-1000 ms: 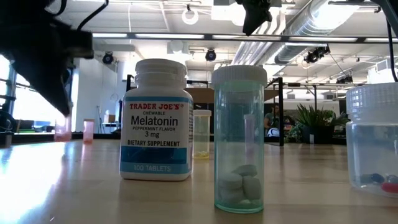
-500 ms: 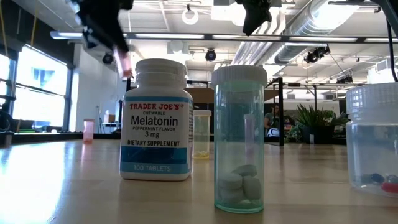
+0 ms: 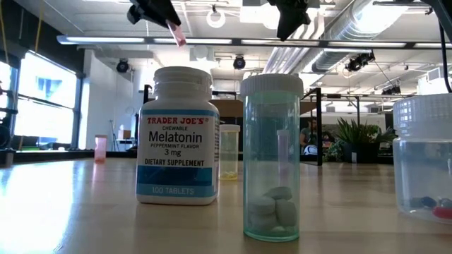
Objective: Pick and place medicine bottles onto shelf by color
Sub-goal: Put the bottom pink pill bottle on the shelf, then put the middle transparent pill bottle on the shelf
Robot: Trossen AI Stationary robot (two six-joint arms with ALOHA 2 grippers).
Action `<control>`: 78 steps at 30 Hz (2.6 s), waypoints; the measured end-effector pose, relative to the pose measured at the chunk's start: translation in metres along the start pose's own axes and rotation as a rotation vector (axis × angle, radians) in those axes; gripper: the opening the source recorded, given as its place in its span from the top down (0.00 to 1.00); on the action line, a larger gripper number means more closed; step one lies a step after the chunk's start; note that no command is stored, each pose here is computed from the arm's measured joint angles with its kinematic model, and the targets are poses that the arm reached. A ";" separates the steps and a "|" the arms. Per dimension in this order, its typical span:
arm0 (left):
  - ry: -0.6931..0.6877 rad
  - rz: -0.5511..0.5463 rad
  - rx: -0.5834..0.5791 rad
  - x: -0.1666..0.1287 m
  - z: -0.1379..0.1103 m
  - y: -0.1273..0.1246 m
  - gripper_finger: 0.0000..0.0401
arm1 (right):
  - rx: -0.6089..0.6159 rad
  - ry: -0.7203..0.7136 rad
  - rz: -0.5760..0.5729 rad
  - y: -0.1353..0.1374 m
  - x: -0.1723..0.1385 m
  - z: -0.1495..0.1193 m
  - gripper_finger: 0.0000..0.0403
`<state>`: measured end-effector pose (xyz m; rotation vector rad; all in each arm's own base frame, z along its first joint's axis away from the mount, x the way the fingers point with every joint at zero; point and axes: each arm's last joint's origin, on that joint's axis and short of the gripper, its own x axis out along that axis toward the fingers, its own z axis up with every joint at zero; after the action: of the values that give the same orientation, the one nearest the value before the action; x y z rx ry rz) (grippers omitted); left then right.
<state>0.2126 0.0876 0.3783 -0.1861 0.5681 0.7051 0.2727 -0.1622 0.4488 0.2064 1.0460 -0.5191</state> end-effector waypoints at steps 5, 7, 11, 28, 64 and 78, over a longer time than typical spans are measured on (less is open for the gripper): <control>-0.044 0.039 -0.041 -0.001 0.024 0.023 0.73 | 0.001 0.000 0.000 0.000 0.000 0.000 0.69; -0.052 0.050 -0.077 0.002 0.033 0.029 0.73 | 0.007 0.000 0.000 0.000 0.000 0.000 0.69; -0.049 0.077 -0.102 0.007 0.048 0.038 0.73 | 0.019 0.001 0.000 0.000 0.000 0.000 0.69; 0.452 0.103 -0.119 0.076 0.022 0.042 0.73 | 0.037 0.001 0.000 0.000 0.000 0.000 0.69; 0.581 0.053 -0.102 0.120 0.008 0.035 0.68 | 0.042 0.004 0.000 0.000 0.000 0.000 0.69; 0.568 0.051 -0.090 0.116 0.010 0.038 0.52 | 0.044 0.004 0.010 0.001 0.000 0.000 0.69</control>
<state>0.2637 0.1841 0.3234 -0.4648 1.0859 0.7285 0.2731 -0.1613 0.4484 0.2515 1.0377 -0.5329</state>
